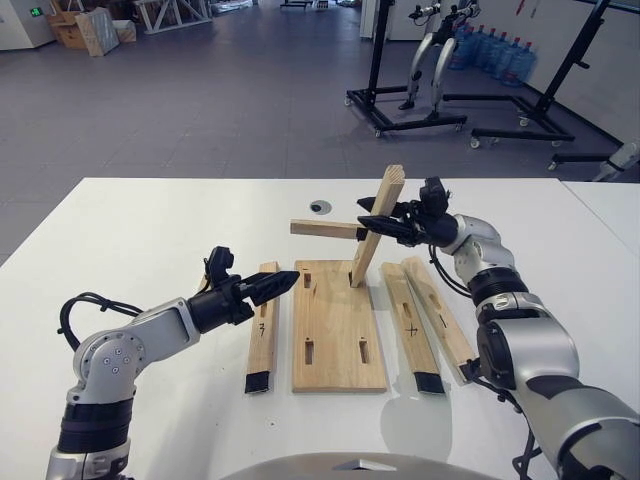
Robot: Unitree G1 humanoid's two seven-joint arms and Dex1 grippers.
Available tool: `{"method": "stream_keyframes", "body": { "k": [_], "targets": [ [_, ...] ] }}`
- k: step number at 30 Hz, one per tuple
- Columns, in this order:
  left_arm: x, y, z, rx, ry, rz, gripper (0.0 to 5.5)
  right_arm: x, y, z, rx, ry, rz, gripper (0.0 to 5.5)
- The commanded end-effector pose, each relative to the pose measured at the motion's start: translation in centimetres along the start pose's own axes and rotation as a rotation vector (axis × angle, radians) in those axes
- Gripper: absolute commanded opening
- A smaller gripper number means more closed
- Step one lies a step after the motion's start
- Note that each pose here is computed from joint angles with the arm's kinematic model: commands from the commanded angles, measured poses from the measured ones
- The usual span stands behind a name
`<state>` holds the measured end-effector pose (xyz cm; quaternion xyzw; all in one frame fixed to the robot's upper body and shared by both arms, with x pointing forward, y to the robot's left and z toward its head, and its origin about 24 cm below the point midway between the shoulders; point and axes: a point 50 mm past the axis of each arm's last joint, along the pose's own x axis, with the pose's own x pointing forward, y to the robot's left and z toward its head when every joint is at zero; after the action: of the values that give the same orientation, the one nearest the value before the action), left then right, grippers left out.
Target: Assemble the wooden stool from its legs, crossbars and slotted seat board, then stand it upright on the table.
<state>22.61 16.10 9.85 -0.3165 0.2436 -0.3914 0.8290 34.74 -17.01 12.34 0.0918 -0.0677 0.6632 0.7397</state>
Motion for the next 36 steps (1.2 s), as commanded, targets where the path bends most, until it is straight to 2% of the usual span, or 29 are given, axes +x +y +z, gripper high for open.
{"method": "stream_keyframes", "body": {
  "k": [1, 3, 6, 12, 21, 28, 29, 33, 36],
  "targets": [
    [0.1, 0.0, -0.5, 0.004, 0.024, 0.007, 4.56, 0.6, 1.2, -3.1, 0.009, 0.145, 0.056, 2.07],
    [0.2, -0.1, -0.5, 0.006, 0.024, 0.006, 4.56, 0.4, 2.0, -5.4, 0.053, 0.187, 0.053, 2.07],
    [0.5, -0.2, -0.6, 0.006, 0.017, 0.001, 4.56, -0.6, 2.5, -8.0, 0.190, 0.178, -0.089, 2.07],
    [0.7, -0.3, -0.8, 0.005, 0.015, 0.005, 4.56, -1.3, 1.5, -8.0, 0.372, 0.111, -0.246, 2.07],
    [0.6, -0.1, -0.8, 0.001, 0.007, 0.012, 4.56, 0.1, 1.9, -8.4, 0.195, 0.232, -0.182, 2.07],
    [0.7, 0.0, -0.9, 0.001, 0.015, 0.015, 4.56, 0.4, 1.3, -7.3, 0.225, 0.154, -0.202, 2.07],
    [0.7, 0.0, -1.0, 0.000, 0.015, 0.015, 4.56, 0.5, 1.2, -7.0, 0.236, 0.124, -0.206, 2.43],
    [0.8, 0.0, -1.2, -0.001, 0.018, 0.014, 4.56, 0.7, 0.5, -5.5, 0.272, -0.015, -0.222, 3.11],
    [0.8, 0.0, -1.4, -0.004, 0.021, 0.014, 4.56, 1.1, -0.3, -2.9, 0.278, -0.168, -0.213, 3.69]
  ]
}}
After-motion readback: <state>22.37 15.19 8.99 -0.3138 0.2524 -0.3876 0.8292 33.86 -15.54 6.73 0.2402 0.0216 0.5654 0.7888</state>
